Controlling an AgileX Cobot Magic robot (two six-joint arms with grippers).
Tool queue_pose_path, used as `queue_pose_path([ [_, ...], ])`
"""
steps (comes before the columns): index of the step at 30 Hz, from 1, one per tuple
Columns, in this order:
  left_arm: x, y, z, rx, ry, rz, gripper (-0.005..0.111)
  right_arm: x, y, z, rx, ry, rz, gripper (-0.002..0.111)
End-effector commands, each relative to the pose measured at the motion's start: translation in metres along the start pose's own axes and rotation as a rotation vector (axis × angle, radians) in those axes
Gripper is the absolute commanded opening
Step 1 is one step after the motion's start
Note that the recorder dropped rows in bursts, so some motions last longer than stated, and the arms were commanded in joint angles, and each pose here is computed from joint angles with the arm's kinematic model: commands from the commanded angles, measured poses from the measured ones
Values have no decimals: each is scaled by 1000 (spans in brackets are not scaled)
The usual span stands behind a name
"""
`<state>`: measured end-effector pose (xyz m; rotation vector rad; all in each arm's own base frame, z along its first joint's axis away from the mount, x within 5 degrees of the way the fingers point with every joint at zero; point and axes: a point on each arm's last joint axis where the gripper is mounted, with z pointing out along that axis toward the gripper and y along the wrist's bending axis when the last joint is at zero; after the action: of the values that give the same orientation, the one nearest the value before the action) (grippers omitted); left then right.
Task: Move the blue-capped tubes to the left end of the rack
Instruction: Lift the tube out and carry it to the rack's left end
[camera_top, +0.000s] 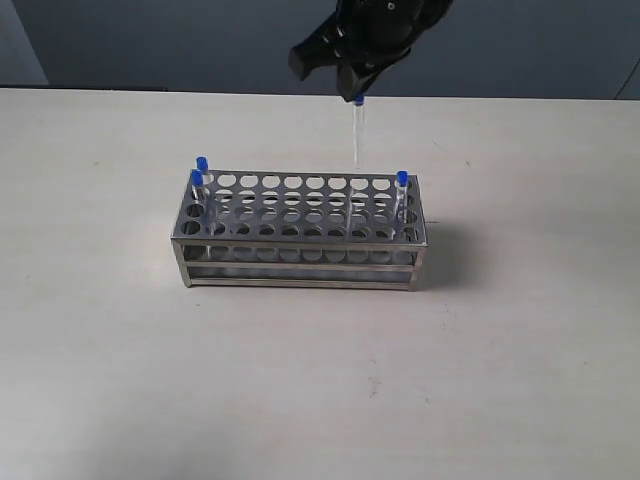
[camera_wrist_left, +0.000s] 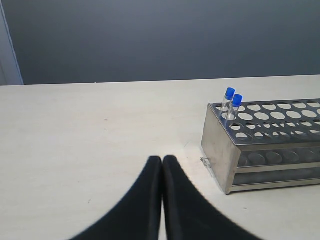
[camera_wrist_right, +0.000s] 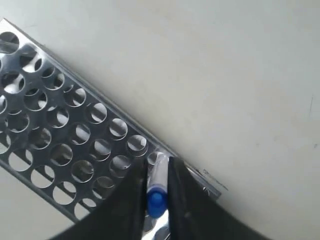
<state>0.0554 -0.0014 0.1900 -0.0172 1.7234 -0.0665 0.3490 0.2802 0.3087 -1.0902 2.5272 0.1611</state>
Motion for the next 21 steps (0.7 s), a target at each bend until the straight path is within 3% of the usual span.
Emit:
queue_pose_path([
  [1, -2, -1, 0, 11, -8, 2, 1, 0, 2, -19, 1, -41, -6, 0],
  [13, -2, -1, 0, 11, -8, 2, 1, -12, 80, -20, -149, -140, -258, 0],
  [21, -2, -1, 0, 11, -8, 2, 1, -26, 109, 1, -209, -126, -311, 0],
])
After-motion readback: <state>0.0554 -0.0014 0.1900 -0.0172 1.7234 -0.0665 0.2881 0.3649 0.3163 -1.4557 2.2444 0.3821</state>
